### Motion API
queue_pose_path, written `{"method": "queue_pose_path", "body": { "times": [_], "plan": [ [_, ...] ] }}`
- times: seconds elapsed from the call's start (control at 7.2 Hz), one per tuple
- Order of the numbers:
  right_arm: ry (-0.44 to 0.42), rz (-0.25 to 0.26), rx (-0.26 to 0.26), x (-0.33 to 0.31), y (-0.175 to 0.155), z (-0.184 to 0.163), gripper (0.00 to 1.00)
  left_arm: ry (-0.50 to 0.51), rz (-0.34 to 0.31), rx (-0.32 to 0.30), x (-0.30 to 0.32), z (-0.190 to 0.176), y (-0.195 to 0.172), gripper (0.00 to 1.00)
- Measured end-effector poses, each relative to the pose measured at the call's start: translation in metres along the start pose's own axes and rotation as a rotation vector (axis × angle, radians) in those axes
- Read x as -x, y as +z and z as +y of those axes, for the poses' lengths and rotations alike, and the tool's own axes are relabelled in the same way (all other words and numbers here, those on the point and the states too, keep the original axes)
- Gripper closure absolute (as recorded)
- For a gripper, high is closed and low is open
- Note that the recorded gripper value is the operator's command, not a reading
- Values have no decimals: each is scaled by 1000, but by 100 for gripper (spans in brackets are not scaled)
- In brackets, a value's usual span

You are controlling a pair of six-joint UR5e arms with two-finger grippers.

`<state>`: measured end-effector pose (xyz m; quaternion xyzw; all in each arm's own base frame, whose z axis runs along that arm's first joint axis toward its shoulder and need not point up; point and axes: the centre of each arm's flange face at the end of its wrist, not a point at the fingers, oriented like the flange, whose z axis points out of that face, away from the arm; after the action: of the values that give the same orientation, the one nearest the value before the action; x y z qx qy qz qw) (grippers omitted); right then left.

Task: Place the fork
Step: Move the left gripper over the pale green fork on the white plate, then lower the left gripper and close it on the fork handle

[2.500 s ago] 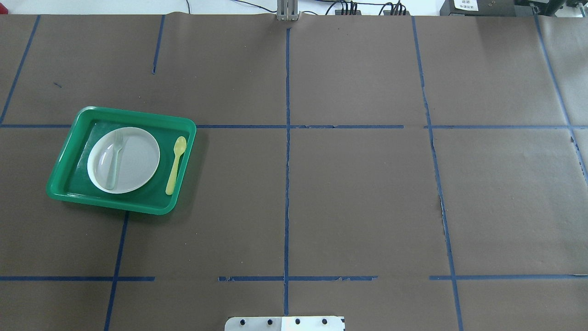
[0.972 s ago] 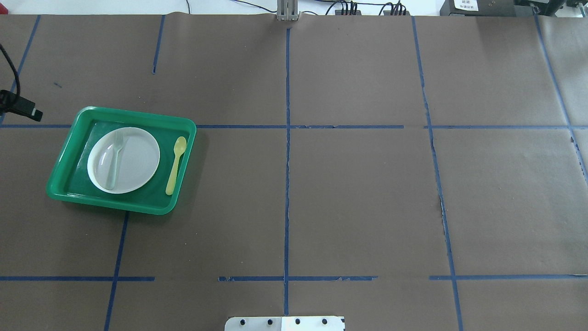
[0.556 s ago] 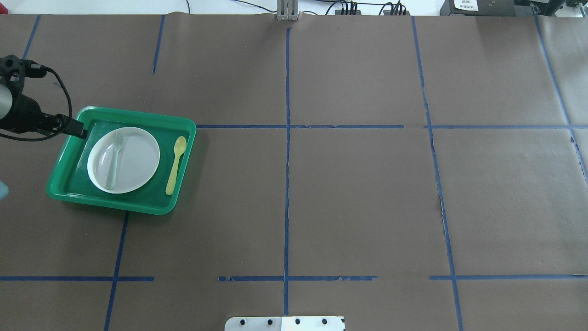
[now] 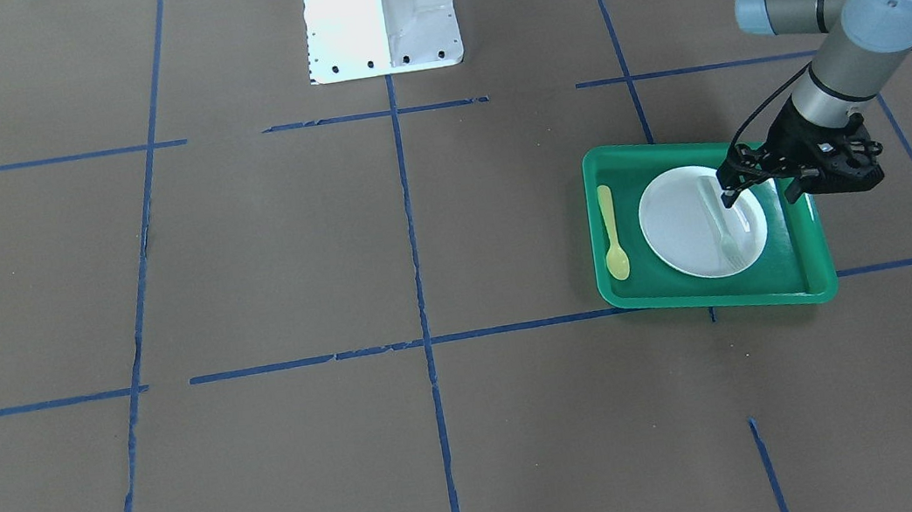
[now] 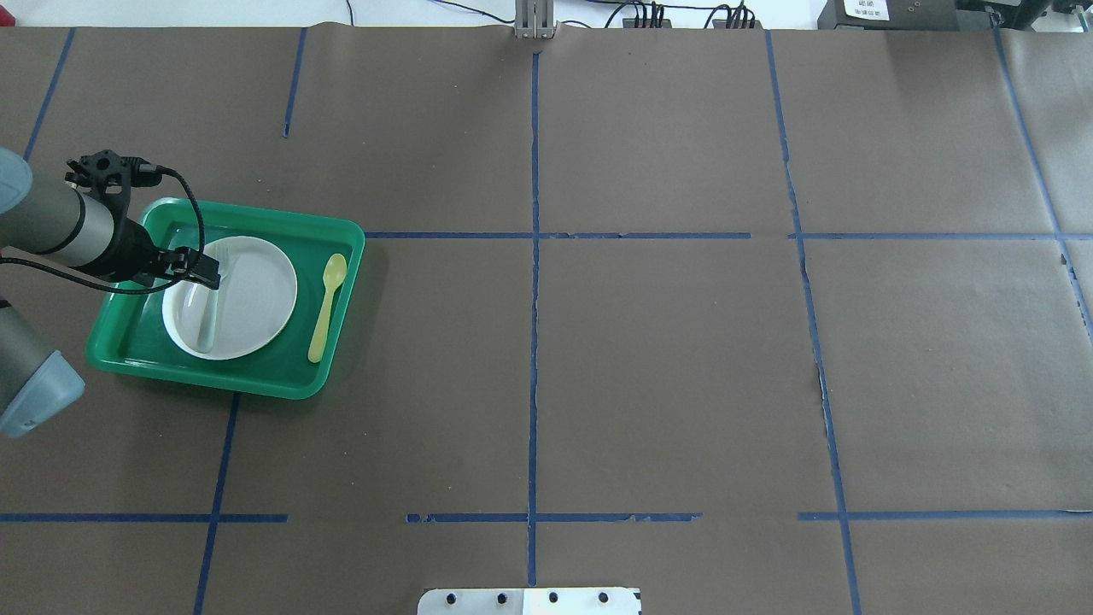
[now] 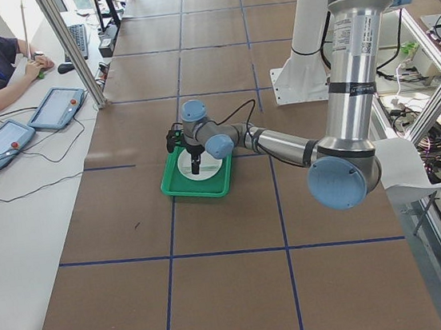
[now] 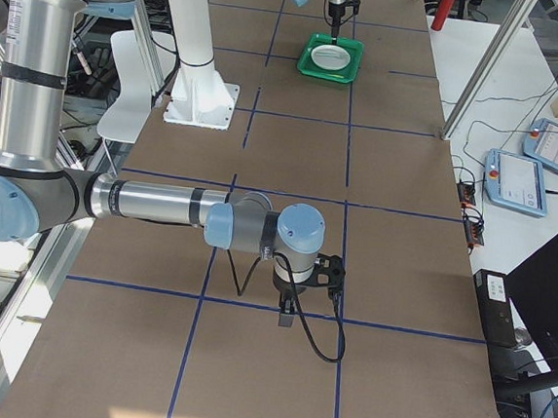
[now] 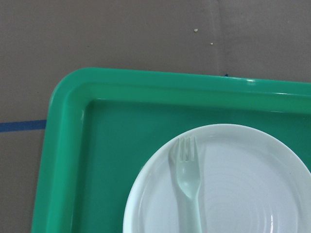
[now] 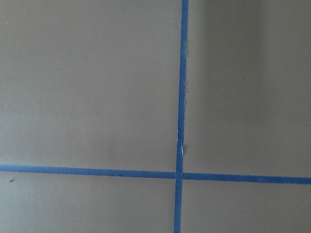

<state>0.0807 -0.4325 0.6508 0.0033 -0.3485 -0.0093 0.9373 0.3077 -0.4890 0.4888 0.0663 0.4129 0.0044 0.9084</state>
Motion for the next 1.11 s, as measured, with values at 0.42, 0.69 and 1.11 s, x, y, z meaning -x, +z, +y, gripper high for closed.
{"method": "queue_pose_path", "body": {
  "times": [0.42,0.69,1.11],
  "plan": [
    [-1,0,0,0,0,0,0,1,-7,38,-9,13,20,30],
    [-1,0,0,0,0,0,0,2,-11,50,-9,16,26,32],
    [-1,0,0,0,0,0,0,-6,-24,62,-4,17,34,32]
  ]
}}
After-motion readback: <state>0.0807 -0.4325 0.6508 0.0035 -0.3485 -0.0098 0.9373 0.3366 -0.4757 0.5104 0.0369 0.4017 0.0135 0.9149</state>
